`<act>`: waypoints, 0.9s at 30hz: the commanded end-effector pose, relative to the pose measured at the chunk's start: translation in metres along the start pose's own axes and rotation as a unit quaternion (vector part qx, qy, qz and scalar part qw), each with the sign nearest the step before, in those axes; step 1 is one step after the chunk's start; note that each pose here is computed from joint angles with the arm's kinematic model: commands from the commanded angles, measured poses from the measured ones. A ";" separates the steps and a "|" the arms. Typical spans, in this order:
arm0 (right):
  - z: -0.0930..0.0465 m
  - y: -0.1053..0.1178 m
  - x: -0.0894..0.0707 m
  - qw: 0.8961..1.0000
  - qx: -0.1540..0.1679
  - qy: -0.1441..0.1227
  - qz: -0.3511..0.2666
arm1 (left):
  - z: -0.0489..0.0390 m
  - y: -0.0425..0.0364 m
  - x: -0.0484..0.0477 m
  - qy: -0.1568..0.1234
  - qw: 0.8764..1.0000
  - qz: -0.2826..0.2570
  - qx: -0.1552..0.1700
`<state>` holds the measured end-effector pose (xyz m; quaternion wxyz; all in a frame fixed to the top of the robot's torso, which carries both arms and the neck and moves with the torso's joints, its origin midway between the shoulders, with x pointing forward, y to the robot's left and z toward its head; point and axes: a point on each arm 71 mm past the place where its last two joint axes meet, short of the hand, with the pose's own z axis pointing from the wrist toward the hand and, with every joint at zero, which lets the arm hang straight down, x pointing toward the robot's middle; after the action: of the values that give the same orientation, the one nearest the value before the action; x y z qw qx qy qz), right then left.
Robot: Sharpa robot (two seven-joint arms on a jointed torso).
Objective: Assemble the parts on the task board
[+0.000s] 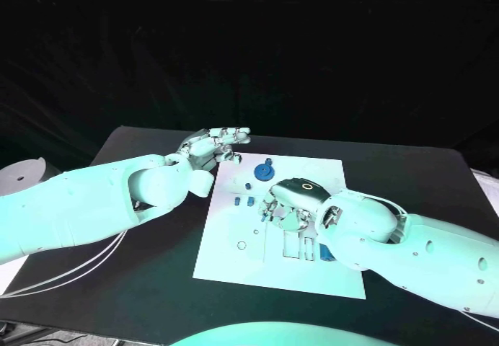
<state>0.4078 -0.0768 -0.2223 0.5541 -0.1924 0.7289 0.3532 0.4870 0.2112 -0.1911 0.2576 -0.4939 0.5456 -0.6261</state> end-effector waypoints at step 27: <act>0.011 0.007 0.025 0.999 -0.006 0.048 -0.010 | -0.0003 -0.0001 0.0041 0.015 1.000 -0.005 0.000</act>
<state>0.4049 -0.0618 -0.2421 0.5295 -0.2065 0.7444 0.3505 0.4860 0.2100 -0.1908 0.2538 -0.4927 0.5471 -0.6273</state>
